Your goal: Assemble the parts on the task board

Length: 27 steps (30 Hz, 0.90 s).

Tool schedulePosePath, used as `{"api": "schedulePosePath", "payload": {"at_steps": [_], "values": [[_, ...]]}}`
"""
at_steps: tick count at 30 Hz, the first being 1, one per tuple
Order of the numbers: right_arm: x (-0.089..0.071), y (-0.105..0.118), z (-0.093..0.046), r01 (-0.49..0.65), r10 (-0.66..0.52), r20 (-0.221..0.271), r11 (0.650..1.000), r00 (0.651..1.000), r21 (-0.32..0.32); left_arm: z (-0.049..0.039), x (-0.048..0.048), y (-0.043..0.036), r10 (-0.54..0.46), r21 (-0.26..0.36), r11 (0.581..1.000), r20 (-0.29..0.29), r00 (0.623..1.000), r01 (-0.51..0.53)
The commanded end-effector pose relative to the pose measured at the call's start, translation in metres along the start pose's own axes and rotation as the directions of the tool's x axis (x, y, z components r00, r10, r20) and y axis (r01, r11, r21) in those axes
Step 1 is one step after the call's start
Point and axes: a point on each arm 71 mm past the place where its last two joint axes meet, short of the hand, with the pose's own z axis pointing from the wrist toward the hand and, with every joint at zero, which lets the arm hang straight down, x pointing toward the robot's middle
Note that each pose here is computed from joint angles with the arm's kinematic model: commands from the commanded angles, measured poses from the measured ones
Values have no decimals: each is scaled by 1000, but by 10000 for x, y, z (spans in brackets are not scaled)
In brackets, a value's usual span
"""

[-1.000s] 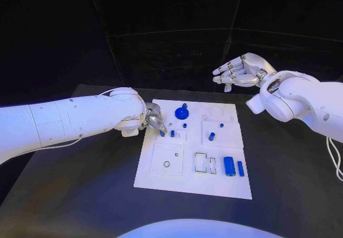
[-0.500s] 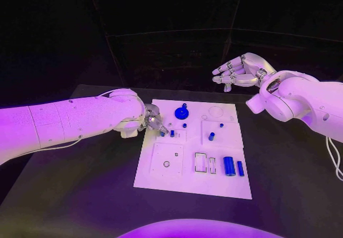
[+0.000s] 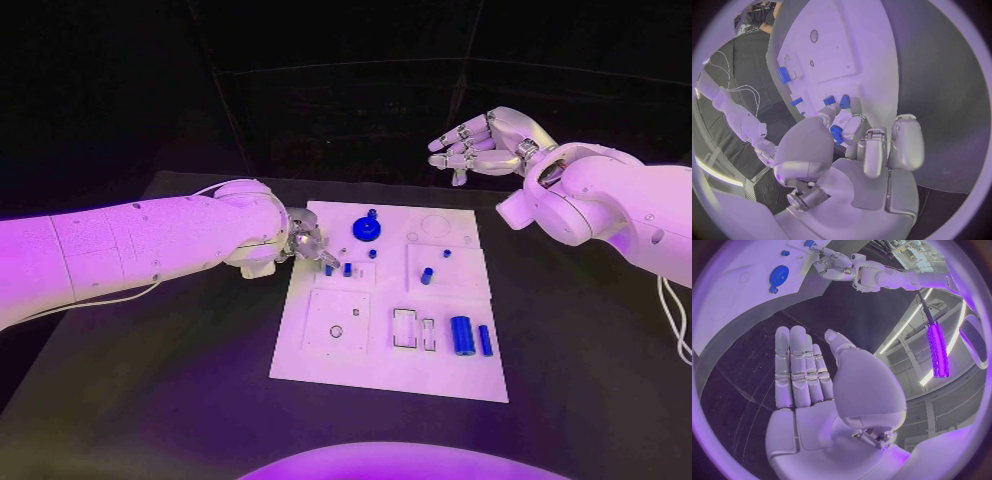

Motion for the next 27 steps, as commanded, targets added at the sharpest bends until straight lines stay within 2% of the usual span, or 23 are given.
{"api": "schedulePosePath", "payload": {"at_steps": [1,8,14,17,20,23,27], "values": [[-5,17,4,1,-1,-1,1000,1000,-11,-26,-47,0,-70,52,996,58,996,67],[-18,6,1,2,-2,2,1000,1000,-9,-91,-134,53,-217,169,966,134,967,194],[-24,0,3,3,-3,4,1000,1000,-7,-134,-215,28,-330,319,910,166,929,266],[-24,-1,5,3,-3,4,1000,1000,-7,-136,-237,-24,-350,379,886,169,921,267],[-22,-2,10,3,-3,4,1000,1000,-7,-124,-255,-126,-349,451,860,180,920,238],[-17,-2,14,3,-2,2,1000,1000,-7,-109,-239,-218,-272,497,857,220,937,133],[-10,-3,15,2,-2,1,1000,1000,-7,-84,-214,-330,-170,528,849,280,945,-4]]}}
